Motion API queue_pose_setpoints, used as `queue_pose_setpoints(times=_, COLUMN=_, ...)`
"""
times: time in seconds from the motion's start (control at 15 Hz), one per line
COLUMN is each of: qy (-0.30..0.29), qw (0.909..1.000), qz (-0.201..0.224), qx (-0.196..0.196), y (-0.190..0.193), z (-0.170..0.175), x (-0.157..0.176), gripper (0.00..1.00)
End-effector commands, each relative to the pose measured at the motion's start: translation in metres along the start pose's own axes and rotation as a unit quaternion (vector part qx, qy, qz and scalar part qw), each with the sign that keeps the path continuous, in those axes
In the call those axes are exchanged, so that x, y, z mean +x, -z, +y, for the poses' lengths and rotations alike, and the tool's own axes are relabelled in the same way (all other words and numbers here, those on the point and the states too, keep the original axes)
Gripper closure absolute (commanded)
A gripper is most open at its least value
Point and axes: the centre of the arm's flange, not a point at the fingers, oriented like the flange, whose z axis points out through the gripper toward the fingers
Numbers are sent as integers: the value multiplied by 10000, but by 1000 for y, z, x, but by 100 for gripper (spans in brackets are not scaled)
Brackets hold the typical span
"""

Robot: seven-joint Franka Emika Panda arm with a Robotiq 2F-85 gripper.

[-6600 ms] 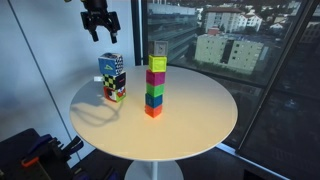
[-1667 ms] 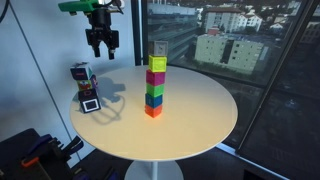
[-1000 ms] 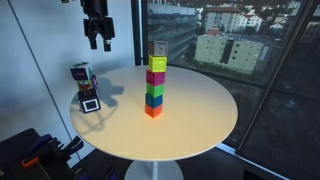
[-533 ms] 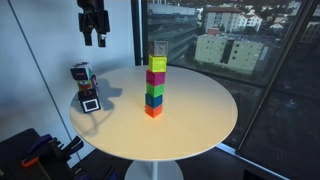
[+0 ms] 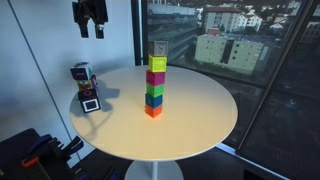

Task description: Pick up the block with an owl image from the stack and put it on the table

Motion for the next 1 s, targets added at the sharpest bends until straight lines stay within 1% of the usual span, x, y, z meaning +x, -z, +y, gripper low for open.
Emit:
queue_pose_setpoints(times=0.0, qy=139, qw=9998, qz=164, qx=25, y=10, z=13, x=-18, gripper=0)
queue_pose_setpoints(times=0.33, qy=156, qw=9993, qz=317, qx=94, y=15, z=16, x=-26, gripper=0)
queue_pose_setpoints(times=0.4, qy=79, qw=9997, qz=213, qx=52, y=14, z=10, x=-17, gripper=0)
queue_pose_setpoints(times=0.93, qy=86, qw=9998, qz=183, qx=46, y=12, z=9, x=-17, gripper=0)
